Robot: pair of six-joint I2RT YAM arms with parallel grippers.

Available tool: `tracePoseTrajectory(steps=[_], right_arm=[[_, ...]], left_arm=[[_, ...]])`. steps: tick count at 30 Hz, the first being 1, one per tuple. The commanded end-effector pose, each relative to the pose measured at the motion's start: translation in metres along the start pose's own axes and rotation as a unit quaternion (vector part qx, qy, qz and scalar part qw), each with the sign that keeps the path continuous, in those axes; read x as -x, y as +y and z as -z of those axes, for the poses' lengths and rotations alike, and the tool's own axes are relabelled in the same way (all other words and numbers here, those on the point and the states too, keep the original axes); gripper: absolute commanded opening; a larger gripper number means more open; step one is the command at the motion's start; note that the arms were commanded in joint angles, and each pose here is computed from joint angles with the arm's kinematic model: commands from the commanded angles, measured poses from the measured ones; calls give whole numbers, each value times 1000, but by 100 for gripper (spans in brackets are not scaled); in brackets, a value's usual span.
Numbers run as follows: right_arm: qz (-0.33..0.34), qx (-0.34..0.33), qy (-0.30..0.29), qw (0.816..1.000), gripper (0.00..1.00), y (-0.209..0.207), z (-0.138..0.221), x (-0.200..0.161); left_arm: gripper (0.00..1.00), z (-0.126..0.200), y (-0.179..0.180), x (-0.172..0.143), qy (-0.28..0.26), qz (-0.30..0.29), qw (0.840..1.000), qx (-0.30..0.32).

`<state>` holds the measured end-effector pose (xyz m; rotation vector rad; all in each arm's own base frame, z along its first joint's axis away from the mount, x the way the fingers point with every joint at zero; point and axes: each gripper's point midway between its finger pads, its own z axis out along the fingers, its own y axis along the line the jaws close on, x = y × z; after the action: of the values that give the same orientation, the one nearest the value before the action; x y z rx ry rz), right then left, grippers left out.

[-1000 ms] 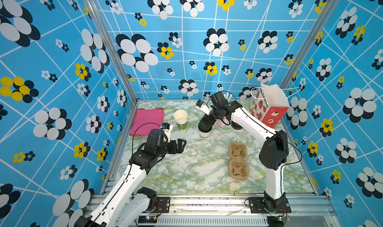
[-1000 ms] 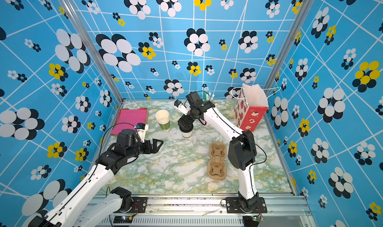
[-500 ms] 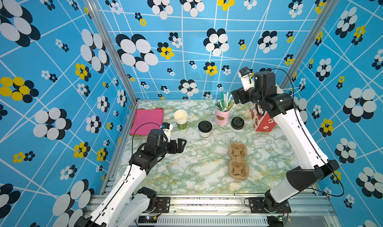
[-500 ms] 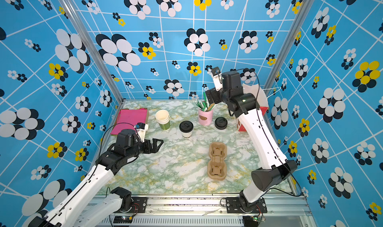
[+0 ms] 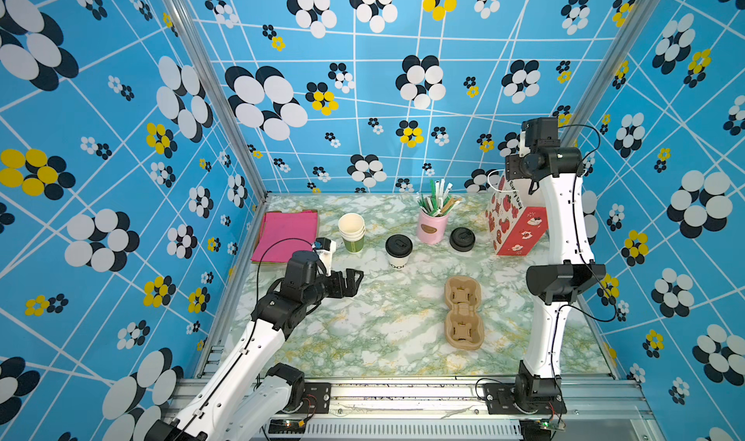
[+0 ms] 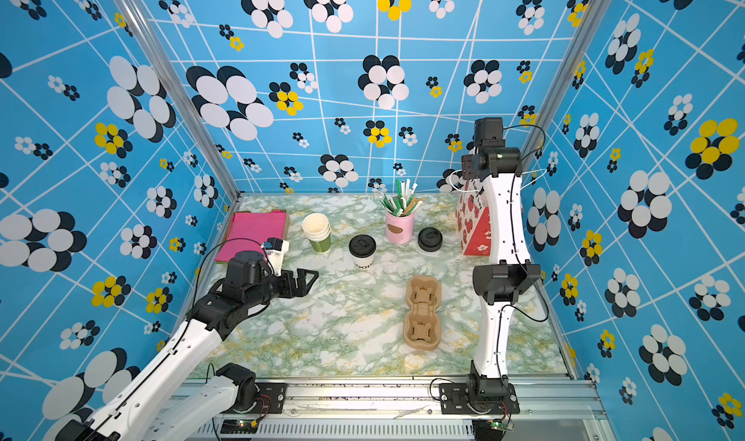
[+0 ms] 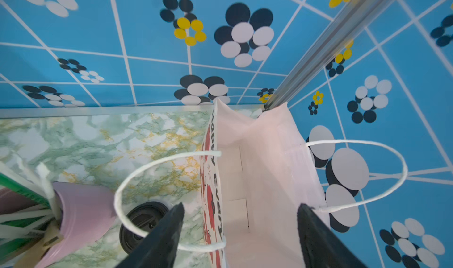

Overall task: Pack a coffee takeout order
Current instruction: Pick up the takeout bag from the top-right of the table.

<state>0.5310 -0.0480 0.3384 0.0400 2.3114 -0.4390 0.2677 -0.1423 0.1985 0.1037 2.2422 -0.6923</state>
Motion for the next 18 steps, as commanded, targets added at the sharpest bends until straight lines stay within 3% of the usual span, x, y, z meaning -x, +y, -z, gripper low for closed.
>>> tracePoseTrajectory(steps=[1, 9, 18], right_arm=[[6, -8, 35, 999, 65, -2, -11, -17], [27, 5, 56, 998, 52, 12, -43, -27], [48, 16, 56, 997, 27, 22, -63, -29]], left_arm=[[99, -1, 2, -4, 2, 11, 1000, -4], [99, -1, 2, -4, 3, 12, 1000, -5], [99, 0, 4, -4, 3, 14, 1000, 0]])
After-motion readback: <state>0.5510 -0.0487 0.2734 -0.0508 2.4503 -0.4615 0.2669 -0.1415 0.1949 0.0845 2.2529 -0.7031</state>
